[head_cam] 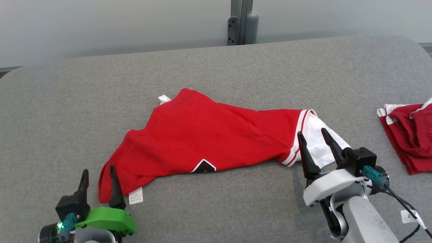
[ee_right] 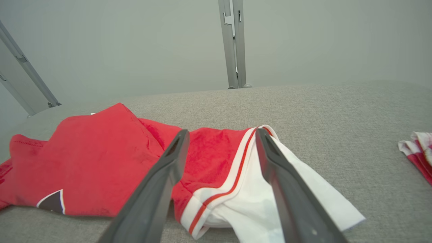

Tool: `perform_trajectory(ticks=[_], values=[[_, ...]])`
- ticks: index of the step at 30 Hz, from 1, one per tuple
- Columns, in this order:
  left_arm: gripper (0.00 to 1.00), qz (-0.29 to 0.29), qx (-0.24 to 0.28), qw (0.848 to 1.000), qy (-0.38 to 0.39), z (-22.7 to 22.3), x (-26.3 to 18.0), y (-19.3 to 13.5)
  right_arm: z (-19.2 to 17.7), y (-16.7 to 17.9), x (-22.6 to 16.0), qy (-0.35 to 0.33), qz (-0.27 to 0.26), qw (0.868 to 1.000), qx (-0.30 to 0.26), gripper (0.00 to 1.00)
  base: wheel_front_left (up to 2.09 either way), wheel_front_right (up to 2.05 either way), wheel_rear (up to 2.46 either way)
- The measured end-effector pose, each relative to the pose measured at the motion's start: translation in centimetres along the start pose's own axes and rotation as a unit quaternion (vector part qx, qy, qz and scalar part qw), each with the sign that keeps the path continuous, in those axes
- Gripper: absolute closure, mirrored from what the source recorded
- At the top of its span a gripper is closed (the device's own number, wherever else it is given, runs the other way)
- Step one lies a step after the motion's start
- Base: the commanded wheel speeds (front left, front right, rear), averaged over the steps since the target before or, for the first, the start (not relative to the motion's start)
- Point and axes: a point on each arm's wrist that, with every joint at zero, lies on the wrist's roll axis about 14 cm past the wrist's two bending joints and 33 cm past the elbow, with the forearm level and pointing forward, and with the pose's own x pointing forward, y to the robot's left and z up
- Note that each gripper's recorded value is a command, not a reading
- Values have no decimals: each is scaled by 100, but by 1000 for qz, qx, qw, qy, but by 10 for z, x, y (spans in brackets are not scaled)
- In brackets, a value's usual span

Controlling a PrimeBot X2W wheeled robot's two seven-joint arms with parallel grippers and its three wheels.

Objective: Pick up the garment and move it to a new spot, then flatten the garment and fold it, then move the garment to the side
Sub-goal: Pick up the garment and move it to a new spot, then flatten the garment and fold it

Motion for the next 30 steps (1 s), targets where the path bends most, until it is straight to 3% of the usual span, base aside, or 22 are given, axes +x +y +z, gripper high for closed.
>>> perform_trajectory(ticks=[8,16,30], values=[[0,-67,-13,998,-12,11,27,-42,-3,-7,2,4,-8,1000,3,0,0,0,0],[0,-161,8,987,-10,17,66,-108,-7,-22,3,10,-29,1000,4,0,0,0,0],[0,-228,51,968,92,-12,132,-175,-22,-52,0,29,-67,997,7,0,0,0,0]])
